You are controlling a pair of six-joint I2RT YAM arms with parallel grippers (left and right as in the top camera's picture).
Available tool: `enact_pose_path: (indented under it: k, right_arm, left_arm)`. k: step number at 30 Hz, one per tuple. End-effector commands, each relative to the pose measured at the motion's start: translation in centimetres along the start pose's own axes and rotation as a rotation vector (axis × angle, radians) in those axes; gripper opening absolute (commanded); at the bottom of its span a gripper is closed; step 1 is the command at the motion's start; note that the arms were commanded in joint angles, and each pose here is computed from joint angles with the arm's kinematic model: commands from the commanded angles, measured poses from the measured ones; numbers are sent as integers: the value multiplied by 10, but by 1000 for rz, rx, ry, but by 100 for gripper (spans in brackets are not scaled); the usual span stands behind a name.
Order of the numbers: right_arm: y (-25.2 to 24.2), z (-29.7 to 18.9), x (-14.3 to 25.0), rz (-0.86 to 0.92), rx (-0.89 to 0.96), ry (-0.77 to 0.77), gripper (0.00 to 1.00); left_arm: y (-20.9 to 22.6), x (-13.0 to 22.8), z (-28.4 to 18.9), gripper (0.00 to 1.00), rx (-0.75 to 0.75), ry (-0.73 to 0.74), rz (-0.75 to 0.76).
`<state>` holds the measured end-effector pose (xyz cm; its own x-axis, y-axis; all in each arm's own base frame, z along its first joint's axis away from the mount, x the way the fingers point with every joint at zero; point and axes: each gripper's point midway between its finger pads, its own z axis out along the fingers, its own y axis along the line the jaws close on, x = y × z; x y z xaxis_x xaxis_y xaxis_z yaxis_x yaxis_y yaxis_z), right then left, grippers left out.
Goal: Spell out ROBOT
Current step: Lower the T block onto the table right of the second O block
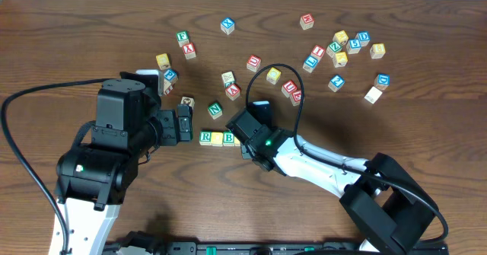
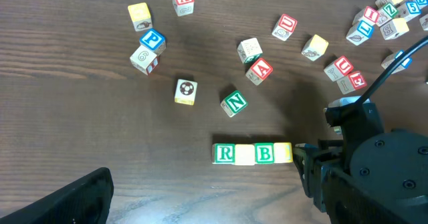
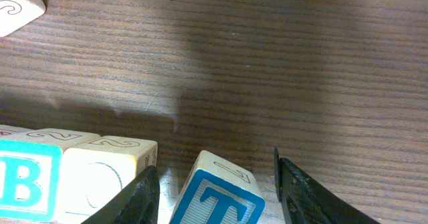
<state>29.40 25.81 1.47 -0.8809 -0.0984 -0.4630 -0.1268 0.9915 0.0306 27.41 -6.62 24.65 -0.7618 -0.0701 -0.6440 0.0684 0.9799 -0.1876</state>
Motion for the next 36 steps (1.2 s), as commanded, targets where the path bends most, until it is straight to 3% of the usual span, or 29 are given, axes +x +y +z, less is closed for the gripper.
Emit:
enact_pose_path:
  k: [1,3,4,6,12,21,25,31,36]
  right_arm:
    - [-3,4,3,-21,25,-3,50]
    - [-3,4,3,-21,25,-3,38]
    - [-4,4,3,-20,25,-3,27]
    - [-4,4,3,-20,25,-3,23]
    - [-4,4,3,-20,25,-4,25]
    - [-4,4,2,-20,29,-6,36]
    - [-4,4,2,-20,29,-6,34]
    - [-5,4,1,-18,34,-11,22]
    - [-5,4,1,-7,35,-12,21]
  left_arm:
    - [-2,-6,-5,98,8,-18,8]
    - [-2,-6,-5,98,8,-18,8]
    - [-2,-6,-5,98,8,-18,8]
    - [-2,-6,-5,98,8,-18,8]
    - [-2,-6,-5,98,8,-19,8]
    - [-2,-6,-5,98,8,-18,8]
    - [-2,-6,-5,98,8,-18,8]
    - [-2,-6,-5,98,8,-18,8]
    - [-2,-6,-5,98,8,-18,8]
